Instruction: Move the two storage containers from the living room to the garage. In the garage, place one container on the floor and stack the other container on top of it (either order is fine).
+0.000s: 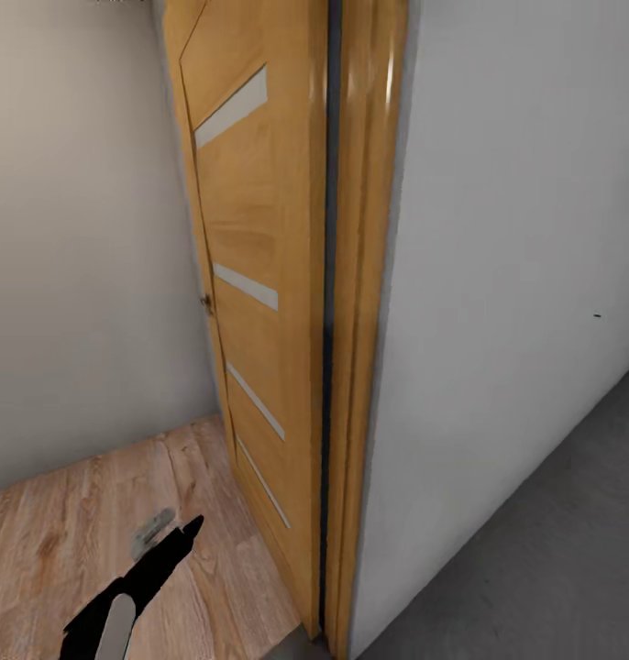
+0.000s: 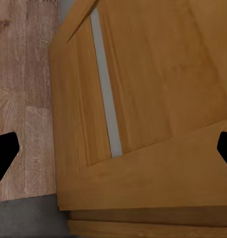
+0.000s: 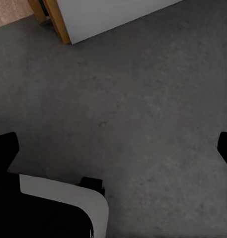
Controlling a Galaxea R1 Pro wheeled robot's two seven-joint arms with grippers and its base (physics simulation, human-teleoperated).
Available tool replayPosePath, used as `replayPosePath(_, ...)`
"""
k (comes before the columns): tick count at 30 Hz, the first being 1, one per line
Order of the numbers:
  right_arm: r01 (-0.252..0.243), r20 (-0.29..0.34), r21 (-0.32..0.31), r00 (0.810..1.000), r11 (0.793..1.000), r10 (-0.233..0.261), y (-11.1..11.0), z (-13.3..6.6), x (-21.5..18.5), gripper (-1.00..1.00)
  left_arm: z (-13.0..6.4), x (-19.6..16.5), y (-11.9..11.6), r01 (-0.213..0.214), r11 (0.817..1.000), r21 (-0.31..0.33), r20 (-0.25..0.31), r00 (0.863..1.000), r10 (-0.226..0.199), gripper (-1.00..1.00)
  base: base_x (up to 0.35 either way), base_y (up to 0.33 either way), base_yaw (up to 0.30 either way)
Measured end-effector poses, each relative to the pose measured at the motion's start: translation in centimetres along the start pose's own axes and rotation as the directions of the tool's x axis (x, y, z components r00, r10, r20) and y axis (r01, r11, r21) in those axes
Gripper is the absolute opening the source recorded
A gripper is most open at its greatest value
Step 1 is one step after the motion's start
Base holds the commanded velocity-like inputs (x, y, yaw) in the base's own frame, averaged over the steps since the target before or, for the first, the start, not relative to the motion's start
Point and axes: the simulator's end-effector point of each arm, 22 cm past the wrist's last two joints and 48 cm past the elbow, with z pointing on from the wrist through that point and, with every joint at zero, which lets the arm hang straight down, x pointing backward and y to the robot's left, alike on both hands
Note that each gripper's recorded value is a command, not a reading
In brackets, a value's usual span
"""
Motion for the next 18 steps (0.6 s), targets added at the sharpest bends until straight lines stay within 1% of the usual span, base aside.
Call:
replayPosePath(1,0.006,0.020,-0.001,1.000,1.000,-0.006,0.1,0.1,-0.7,1.00,-0.3,2.9,0.9,-0.057,0.998,-0.014,0.063,0.996,0.058,1.00,-0.300,-0.195,0.000)
replayPosePath(3,0.009,0.036,-0.001,0.999,1.000,-0.009,0.1,0.1,-1.1,1.00,-1.1,6.1,2.7,-0.073,0.997,-0.038,0.043,0.996,0.075,1.00,-0.300,-0.196,0.000)
replayPosePath(5,0.011,0.051,-0.001,0.999,1.000,-0.011,0.1,0.1,-1.5,1.00,-1.7,9.7,3.3,-0.098,0.994,-0.039,0.000,0.995,0.098,1.00,-0.299,-0.196,0.000)
replayPosePath(6,0.011,0.054,-0.001,0.998,1.000,-0.011,0.1,0.1,-1.5,1.00,-1.9,10.5,3.2,-0.107,0.994,-0.034,-0.009,0.994,0.106,1.00,-0.299,-0.197,0.000)
replayPosePath(9,0.011,0.061,-0.001,0.998,1.000,-0.011,0.2,0.1,-1.8,1.00,-2.3,13.7,1.7,-0.154,0.988,0.009,-0.049,0.987,0.154,1.00,-0.299,-0.197,0.000)
replayPosePath(13,0.010,0.064,0.001,0.998,1.000,-0.010,0.2,0.1,-1.9,1.00,-2.6,15.4,0.8,-0.184,0.982,0.033,-0.072,0.980,0.186,1.00,-0.299,-0.192,0.000)
replayPosePath(15,0.010,0.065,0.004,0.998,1.000,-0.011,0.1,0.1,-1.9,1.00,-2.7,15.5,0.6,-0.192,0.981,0.038,-0.070,0.979,0.194,1.00,-0.299,-0.173,0.000)
replayPosePath(18,0.009,0.065,0.015,0.998,1.000,-0.010,0.0,0.1,-1.9,1.00,-3.5,15.3,0.8,-0.201,0.979,0.039,-0.056,0.978,0.203,1.00,-0.300,-0.163,0.000)
